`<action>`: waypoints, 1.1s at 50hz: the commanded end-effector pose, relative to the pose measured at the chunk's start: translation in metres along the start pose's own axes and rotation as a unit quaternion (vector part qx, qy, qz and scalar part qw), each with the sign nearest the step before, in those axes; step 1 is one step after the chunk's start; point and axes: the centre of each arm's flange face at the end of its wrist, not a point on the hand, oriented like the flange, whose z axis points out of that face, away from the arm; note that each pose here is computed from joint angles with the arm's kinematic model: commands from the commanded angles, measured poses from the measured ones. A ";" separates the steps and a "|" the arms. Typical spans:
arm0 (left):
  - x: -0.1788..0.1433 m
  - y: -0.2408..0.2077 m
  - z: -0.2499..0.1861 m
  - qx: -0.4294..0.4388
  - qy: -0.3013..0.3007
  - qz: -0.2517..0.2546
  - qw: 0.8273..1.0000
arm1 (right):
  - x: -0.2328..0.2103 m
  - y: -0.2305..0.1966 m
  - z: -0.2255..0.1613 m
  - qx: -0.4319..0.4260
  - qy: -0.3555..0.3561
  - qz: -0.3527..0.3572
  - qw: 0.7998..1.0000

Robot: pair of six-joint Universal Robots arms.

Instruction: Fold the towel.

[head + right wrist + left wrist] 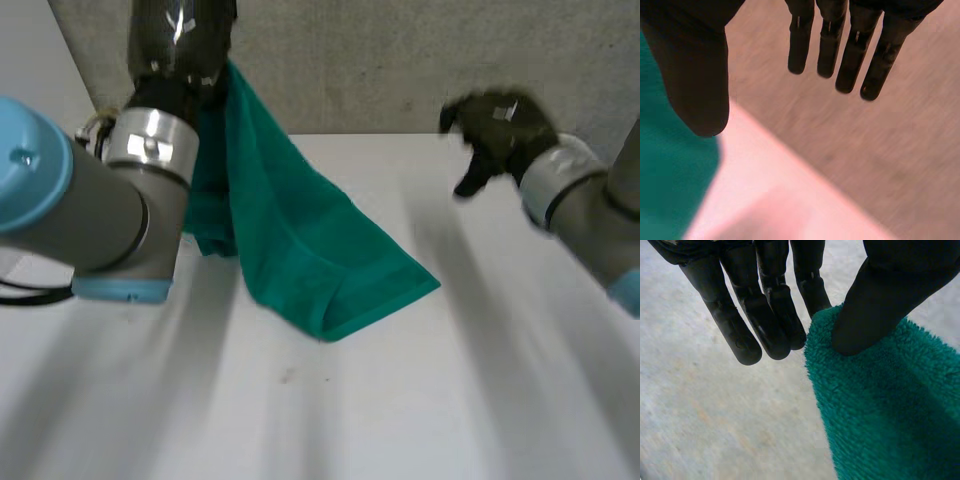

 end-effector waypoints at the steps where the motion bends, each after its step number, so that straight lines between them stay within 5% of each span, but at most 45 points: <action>1: -0.002 0.002 -0.037 -0.036 0.020 0.006 0.999 | -0.028 0.057 -0.011 -0.117 -0.033 0.156 0.980; 21: -0.019 -0.079 -0.061 0.032 0.020 -0.015 0.999 | -0.128 0.081 0.020 -0.151 -0.210 0.337 0.905; 32: -0.013 -0.076 -0.062 0.029 0.028 -0.018 0.999 | -0.164 0.098 0.028 -0.159 -0.235 0.331 0.900; 40: -0.013 -0.061 -0.058 0.014 0.025 -0.011 1.000 | -0.145 0.096 0.030 -0.151 -0.179 0.325 0.917; 47: -0.024 -0.023 -0.057 -0.039 0.012 0.010 0.999 | -0.076 0.031 0.016 -0.067 -0.126 0.237 0.961; 49: -0.021 -0.015 -0.061 -0.052 0.018 0.010 0.998 | -0.030 0.010 -0.005 -0.048 -0.079 0.113 0.989; 55: -0.005 0.017 -0.079 -0.114 0.051 0.015 0.992 | -0.017 0.003 -0.036 -0.089 -0.072 -0.052 0.992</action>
